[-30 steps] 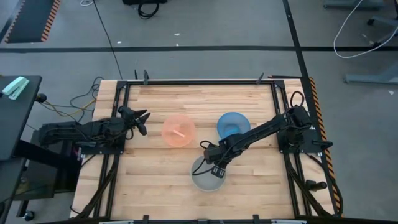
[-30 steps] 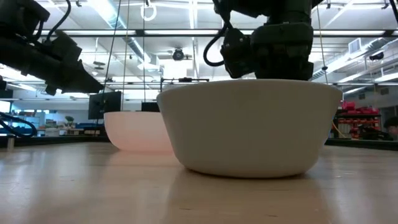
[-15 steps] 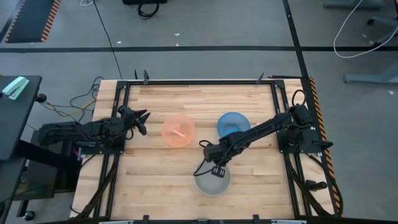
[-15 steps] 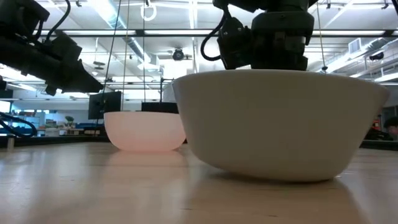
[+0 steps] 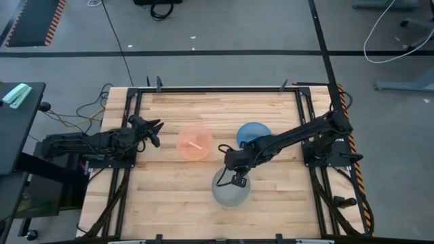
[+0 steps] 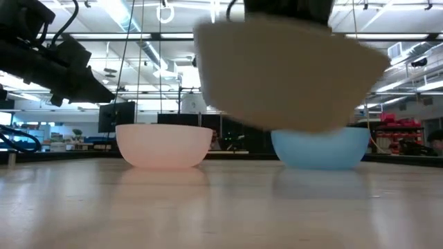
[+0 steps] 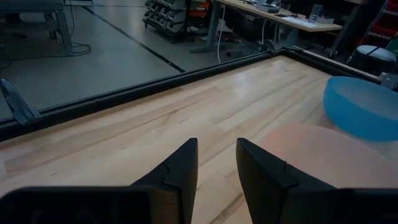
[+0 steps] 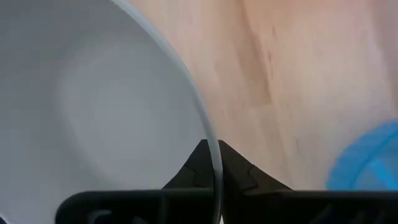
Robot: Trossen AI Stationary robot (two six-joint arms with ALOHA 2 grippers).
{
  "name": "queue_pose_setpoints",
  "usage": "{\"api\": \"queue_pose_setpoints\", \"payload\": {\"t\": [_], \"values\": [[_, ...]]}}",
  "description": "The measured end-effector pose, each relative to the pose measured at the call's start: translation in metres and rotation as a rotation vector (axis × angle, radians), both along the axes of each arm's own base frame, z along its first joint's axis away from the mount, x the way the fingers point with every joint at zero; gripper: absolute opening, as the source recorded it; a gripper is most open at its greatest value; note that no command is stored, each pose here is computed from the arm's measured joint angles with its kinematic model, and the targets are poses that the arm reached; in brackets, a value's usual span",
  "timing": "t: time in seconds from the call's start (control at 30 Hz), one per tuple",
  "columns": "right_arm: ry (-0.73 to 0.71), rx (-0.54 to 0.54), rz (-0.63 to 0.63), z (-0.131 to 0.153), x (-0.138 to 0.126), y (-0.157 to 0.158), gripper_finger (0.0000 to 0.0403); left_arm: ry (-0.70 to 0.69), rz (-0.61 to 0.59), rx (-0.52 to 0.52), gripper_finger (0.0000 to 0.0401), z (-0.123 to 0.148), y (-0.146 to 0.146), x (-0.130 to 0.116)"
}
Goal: Nest bowls inside each other
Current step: Stack the gray bowl on top of the blue bowl
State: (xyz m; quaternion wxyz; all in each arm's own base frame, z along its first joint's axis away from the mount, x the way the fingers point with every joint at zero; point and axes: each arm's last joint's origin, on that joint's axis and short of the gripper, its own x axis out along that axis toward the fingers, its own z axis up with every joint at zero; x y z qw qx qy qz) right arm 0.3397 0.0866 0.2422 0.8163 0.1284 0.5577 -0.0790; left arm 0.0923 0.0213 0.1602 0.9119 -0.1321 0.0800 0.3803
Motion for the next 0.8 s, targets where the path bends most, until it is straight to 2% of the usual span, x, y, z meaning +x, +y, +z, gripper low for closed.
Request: {"api": "queue_pose_setpoints", "payload": {"t": [0.23,0.4,0.6,0.8], "values": [[-0.075,-0.08,-0.047,0.053,-0.024,-0.018,0.0003,0.0,0.0,0.0,0.0115,0.0,0.0,0.0],[-0.105,-0.09,-0.188,0.085,-0.046,-0.045,0.0002,0.0,0.0,0.0,0.011,0.0,0.0,0.0],[-0.116,-0.083,-0.348,0.102,-0.061,-0.086,0.0002,-0.001,0.0,0.0,0.0111,0.0,0.0,0.0],[-0.029,-0.049,-0.494,0.098,-0.069,-0.131,0.0002,-0.001,0.0,0.0,0.0111,0.0,0.0,0.0]]}}
